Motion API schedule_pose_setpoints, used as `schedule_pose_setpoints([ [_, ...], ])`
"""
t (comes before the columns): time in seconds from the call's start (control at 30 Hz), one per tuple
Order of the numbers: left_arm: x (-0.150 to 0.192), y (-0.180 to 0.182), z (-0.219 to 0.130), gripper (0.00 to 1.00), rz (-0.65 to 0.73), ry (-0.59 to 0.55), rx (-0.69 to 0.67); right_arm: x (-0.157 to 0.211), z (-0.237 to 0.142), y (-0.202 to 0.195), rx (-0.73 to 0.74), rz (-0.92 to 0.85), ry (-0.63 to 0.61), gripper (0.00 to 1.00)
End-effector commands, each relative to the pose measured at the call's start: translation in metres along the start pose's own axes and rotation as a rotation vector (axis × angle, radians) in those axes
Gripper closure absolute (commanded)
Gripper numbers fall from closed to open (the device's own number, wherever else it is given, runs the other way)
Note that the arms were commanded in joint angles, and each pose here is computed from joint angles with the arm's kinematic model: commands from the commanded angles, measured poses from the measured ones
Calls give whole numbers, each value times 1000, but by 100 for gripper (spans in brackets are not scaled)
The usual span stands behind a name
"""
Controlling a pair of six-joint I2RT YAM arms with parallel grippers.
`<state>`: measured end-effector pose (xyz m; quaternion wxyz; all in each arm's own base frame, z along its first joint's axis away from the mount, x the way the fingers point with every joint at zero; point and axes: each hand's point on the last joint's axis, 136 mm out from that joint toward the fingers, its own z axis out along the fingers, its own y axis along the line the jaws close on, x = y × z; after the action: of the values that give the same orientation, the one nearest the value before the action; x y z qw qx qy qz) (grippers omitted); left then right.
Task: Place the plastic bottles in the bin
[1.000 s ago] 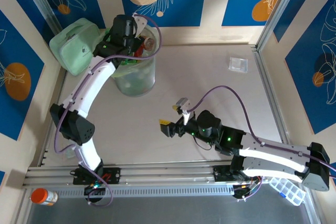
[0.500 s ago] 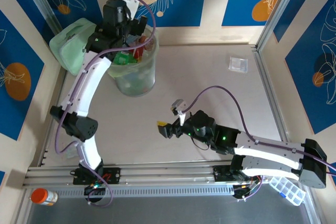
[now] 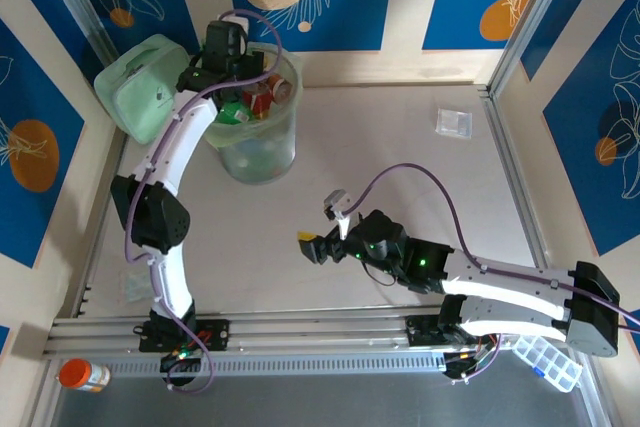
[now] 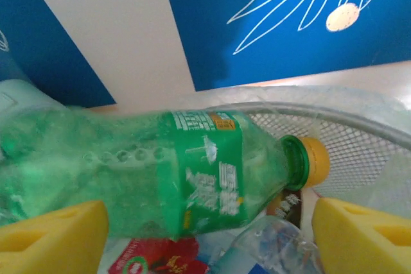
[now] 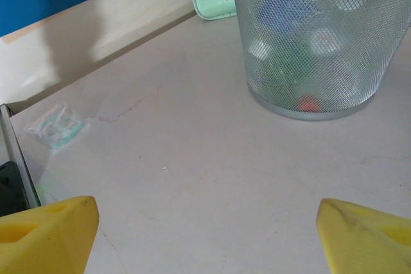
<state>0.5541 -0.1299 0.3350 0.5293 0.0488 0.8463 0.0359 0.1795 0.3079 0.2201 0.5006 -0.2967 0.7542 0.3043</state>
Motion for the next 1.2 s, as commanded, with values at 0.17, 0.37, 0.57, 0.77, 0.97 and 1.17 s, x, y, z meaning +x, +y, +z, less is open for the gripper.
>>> schedule_pose_setpoints([
  [0.17, 12, -3, -11, 16, -42, 6, 62, -21, 0, -1, 18, -3, -48, 12],
  [0.37, -21, -7, -41, 3, -44, -74, 129, -22, -1, -3, 30, -9, -53, 12],
  [0.57, -53, -6, -104, 1, -23, -237, 155, -28, -5, -10, 61, -40, -100, 4],
  [0.77, -41, -7, -172, 1, -39, -403, 235, -38, -16, -15, 104, -105, -187, 1],
  [0.97, 0, 6, -251, 1, -119, -636, 340, -59, -47, -29, 160, -136, -311, 1],
  [1.17, 93, 55, -248, 1, -201, -632, 100, -65, -74, -82, 270, -65, -371, 1],
])
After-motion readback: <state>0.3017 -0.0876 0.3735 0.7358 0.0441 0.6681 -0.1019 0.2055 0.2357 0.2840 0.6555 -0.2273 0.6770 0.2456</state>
